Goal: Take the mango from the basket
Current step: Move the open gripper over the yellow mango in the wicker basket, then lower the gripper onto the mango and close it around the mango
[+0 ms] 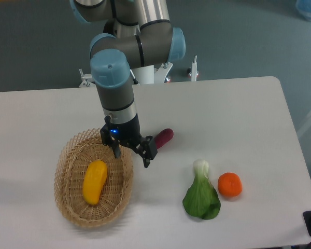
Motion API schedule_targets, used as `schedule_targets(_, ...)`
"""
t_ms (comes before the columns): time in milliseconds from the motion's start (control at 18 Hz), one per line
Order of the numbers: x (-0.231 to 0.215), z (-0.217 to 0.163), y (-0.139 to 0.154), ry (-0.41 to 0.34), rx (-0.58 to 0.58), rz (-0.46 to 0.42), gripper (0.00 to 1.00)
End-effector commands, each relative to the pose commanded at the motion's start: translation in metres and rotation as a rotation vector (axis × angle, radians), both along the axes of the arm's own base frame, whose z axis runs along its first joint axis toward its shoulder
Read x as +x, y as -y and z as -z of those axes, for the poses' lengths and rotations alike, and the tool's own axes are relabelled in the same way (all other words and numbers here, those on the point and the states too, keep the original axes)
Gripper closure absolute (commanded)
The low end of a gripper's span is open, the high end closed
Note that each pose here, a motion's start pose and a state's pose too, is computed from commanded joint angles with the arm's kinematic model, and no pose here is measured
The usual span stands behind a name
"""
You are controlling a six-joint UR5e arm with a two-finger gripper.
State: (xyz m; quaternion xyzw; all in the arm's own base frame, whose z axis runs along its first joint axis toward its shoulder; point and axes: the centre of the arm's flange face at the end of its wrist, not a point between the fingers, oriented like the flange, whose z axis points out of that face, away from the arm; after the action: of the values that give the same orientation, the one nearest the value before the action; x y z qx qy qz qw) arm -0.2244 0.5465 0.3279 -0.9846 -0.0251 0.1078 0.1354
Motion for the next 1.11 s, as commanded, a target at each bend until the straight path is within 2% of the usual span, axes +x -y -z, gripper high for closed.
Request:
schedule_targets(56,0.006,0.004,-0.004,0.011,0.002,-0.017,0.0)
schedule_targets(222,0.025,0.013,-0.016,0.03,-0.006,0.006,0.0)
schedule_targets(500,0.048,0.055,-0.031,0.12,-0.037,-0.005,0.0)
schedule_targets(611,0.057,0.071,-0.037,0.162,-0.046,-0.042,0.0)
schedule_targets(722,0.057,0.078,-0.039,0.179,-0.048,-0.082,0.0)
schedule_targets(1111,0.069,0.107,-0.044,0.214,-0.087,-0.062,0.0)
